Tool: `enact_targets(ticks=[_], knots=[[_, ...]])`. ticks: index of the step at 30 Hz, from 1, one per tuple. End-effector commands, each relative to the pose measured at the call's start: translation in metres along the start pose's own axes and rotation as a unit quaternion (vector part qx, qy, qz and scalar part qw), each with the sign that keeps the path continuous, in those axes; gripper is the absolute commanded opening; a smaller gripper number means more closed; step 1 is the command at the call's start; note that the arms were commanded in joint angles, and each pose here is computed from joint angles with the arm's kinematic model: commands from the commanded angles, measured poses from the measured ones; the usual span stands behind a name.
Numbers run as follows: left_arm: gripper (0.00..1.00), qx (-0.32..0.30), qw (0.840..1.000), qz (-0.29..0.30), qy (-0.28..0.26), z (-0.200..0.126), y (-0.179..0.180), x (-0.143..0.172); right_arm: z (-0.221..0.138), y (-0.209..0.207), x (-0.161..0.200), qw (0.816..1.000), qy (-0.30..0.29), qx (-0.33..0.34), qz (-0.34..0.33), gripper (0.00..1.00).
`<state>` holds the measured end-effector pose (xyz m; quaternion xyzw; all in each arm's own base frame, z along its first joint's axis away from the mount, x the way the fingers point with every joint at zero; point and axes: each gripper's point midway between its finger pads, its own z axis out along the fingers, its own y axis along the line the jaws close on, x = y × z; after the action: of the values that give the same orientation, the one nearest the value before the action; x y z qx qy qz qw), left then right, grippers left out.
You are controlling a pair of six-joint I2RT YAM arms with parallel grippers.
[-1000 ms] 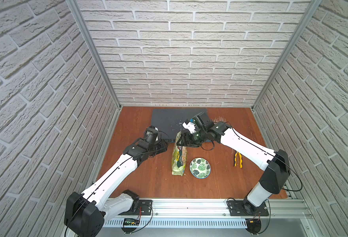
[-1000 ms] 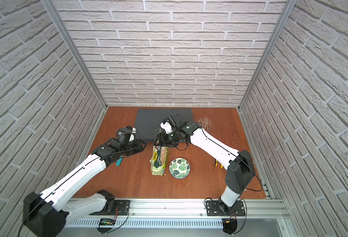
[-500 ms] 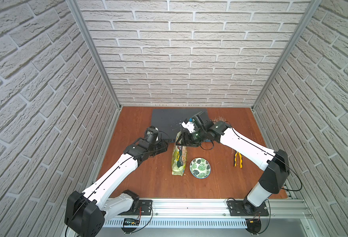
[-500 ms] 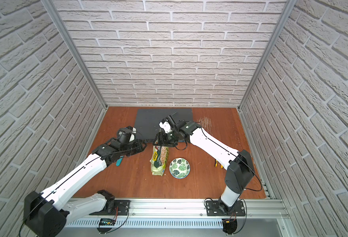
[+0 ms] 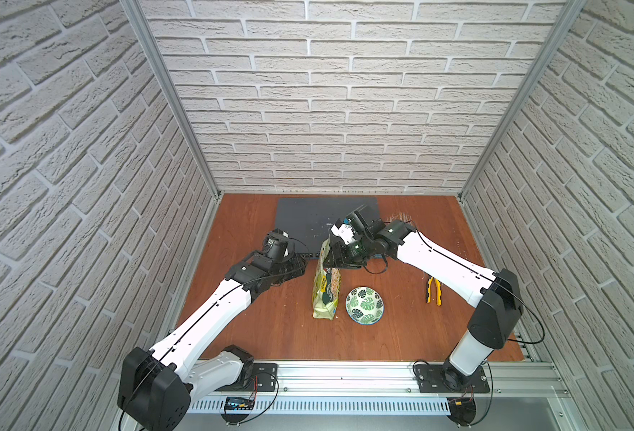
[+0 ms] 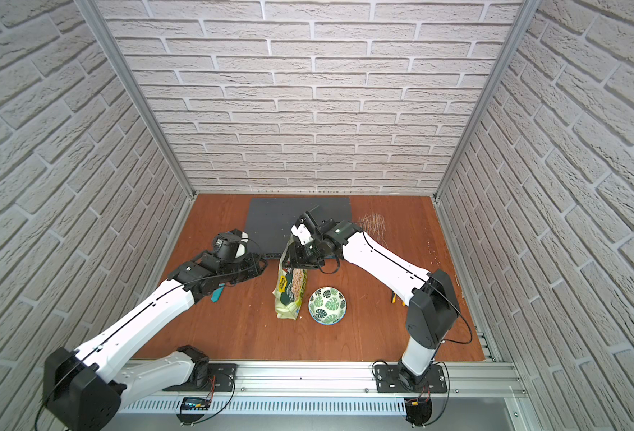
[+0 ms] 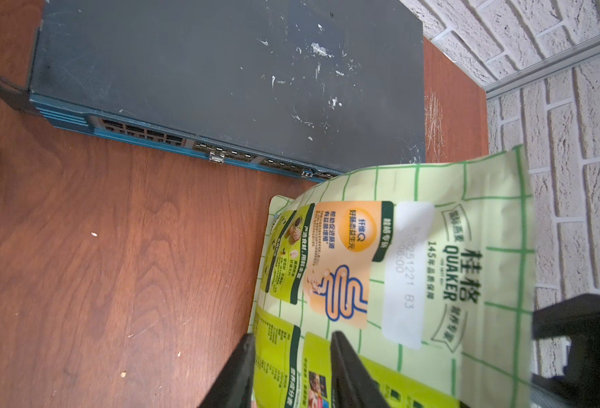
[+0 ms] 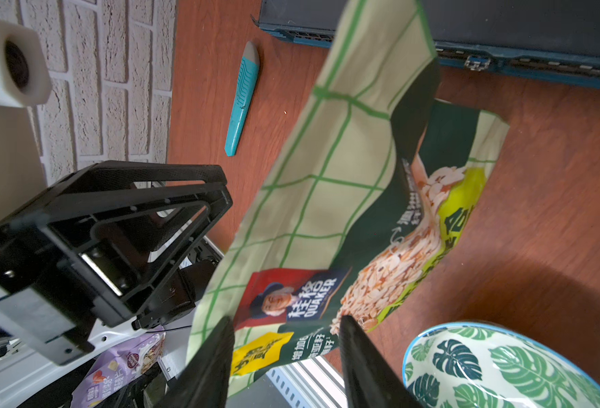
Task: Pour the oats into the breakfast bowl
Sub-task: Open the oats bag at the center of the board.
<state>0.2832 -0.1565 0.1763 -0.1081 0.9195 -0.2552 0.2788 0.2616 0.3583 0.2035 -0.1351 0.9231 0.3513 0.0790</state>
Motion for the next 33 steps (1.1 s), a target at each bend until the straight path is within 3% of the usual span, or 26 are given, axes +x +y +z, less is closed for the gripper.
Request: enact_targets(ticks=[1,5,15,27,33], knots=[[0.38,0.013,1.000,0.005,-0.011,0.000,-0.006,-0.007,-0.008,0.020,-0.003,0.999,-0.010,-0.030,-0.016,0.54],[0.38,0.012,1.000,0.005,-0.013,0.000,-0.006,-0.007,-0.012,0.032,-0.007,0.998,-0.020,-0.057,-0.022,0.59],[0.39,0.008,1.000,0.005,-0.012,0.000,-0.004,-0.007,-0.004,0.026,-0.004,0.999,-0.009,-0.047,-0.018,0.65],[0.39,0.012,1.000,0.005,-0.010,0.001,-0.007,-0.007,-0.001,0.024,-0.001,0.999,-0.003,-0.050,-0.018,0.43],[0.40,0.068,0.998,0.012,0.002,0.000,-0.028,-0.003,0.005,0.033,0.000,0.995,0.002,-0.095,-0.005,0.33]])
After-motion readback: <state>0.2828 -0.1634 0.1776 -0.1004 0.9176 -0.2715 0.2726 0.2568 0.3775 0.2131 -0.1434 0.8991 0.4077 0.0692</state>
